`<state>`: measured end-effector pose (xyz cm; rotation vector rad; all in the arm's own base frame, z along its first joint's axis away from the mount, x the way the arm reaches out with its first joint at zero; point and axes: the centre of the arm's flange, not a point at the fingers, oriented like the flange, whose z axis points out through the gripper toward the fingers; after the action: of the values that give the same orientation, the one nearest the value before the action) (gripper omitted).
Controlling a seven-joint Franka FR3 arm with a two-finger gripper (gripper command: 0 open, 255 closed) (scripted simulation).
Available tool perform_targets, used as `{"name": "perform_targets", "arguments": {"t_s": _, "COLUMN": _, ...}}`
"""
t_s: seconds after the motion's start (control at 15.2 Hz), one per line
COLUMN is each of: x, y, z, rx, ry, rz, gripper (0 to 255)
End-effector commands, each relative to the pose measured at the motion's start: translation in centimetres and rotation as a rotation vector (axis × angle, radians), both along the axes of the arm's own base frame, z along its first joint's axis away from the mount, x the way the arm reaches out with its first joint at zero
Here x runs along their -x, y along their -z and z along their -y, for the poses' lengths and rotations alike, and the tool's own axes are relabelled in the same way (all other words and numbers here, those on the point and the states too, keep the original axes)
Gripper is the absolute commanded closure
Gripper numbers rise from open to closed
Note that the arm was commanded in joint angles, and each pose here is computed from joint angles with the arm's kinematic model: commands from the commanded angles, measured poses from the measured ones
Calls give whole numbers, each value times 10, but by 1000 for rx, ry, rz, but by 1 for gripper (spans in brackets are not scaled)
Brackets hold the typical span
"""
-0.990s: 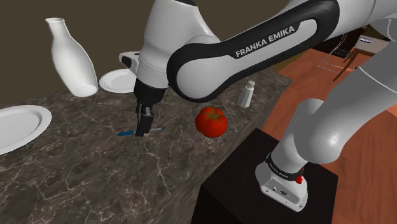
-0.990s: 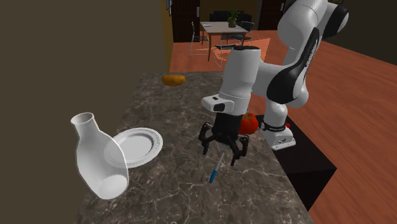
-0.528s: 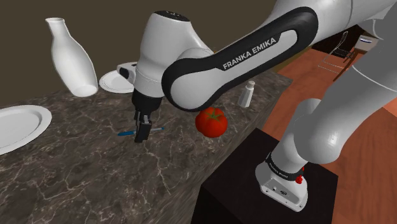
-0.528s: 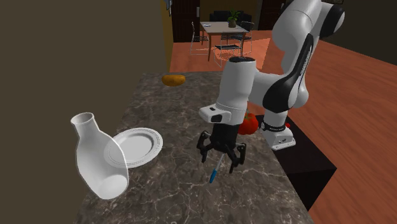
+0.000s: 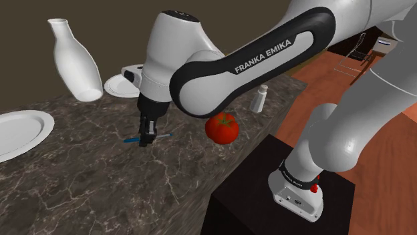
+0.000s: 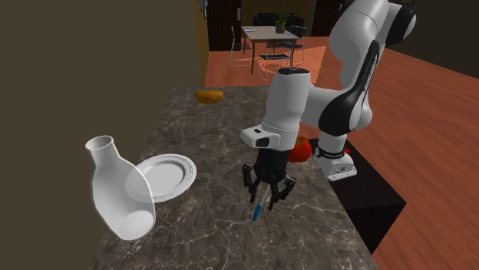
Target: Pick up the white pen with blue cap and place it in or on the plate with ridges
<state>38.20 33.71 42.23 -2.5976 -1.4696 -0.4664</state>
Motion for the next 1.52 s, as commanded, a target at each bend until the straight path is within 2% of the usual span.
{"name": "perform_targets", "arguments": {"t_s": 0.0, "x": -1, "y": 6, "z": 3, "rx": 6, "ry": 5, "rz": -10, "gripper": 255}}
{"name": "perform_targets", "arguments": {"t_s": 0.46, "x": -2, "y": 5, "z": 3, "rx": 6, "ry": 5, "rz": -10, "gripper": 255}}
{"name": "perform_targets", "arguments": {"t_s": 1.45, "x": -2, "y": -74, "z": 3, "rx": 6, "ry": 5, "rz": -10, "gripper": 255}}
